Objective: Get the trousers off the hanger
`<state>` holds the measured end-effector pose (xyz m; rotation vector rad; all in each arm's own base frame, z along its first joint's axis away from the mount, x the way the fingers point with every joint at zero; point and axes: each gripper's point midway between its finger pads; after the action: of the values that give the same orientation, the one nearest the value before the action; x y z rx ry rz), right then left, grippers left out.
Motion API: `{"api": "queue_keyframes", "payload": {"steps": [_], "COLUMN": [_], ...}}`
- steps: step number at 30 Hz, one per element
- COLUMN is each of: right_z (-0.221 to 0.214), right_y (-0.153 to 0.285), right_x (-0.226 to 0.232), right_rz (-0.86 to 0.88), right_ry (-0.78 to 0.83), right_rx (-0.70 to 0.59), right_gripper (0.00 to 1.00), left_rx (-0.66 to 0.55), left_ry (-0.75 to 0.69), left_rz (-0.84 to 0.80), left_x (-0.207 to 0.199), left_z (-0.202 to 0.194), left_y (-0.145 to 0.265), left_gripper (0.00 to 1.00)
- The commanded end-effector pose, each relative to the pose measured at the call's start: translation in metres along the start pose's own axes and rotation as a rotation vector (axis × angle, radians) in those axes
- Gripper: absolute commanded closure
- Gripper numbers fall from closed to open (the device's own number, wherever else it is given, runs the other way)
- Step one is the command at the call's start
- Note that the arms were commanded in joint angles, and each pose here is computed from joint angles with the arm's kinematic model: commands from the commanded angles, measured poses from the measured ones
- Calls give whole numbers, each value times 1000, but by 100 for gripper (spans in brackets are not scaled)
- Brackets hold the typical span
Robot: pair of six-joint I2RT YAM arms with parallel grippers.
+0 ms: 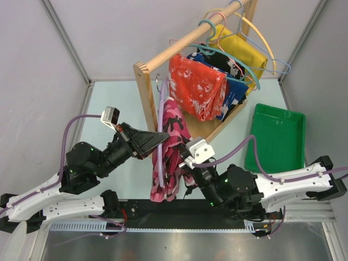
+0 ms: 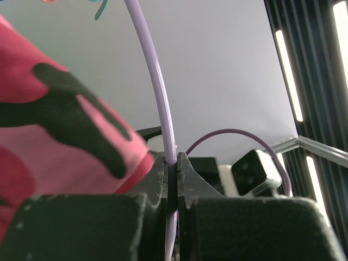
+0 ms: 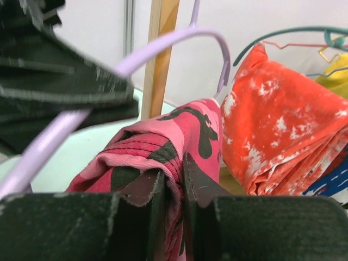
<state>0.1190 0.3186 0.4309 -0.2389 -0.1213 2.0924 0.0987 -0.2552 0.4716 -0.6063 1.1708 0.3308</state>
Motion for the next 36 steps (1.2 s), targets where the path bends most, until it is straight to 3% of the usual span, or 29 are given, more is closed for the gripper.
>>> {"api": "queue_keyframes", "payload": {"steps": [1, 24, 36], "right_z": [80, 197, 221], "right_y": [3, 10, 13], "right_x": [-40, -122, -161], "right_rz": [10, -45, -119], "right_ry": [-227, -224, -174], "right_rx": [-110, -190, -185], "right_gripper": [100, 100, 100], "left_rx": [-45, -8, 1], "left_ry": [-13, 9, -1], "left_rz": [-38, 53, 100], "left_x": [-5, 33, 51], "left_z": [8, -6, -10], "left_y": [0, 3, 8], "left_gripper": [100, 100, 100]}}
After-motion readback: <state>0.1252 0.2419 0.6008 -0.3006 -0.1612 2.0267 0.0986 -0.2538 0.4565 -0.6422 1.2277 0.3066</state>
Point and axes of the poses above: each gripper's point midway between its finger pads, its own y axis back along the fingers, its own x axis along the line the jaws close on, z = x × y, and after that the axes turned 1 degree about -y, right-handed
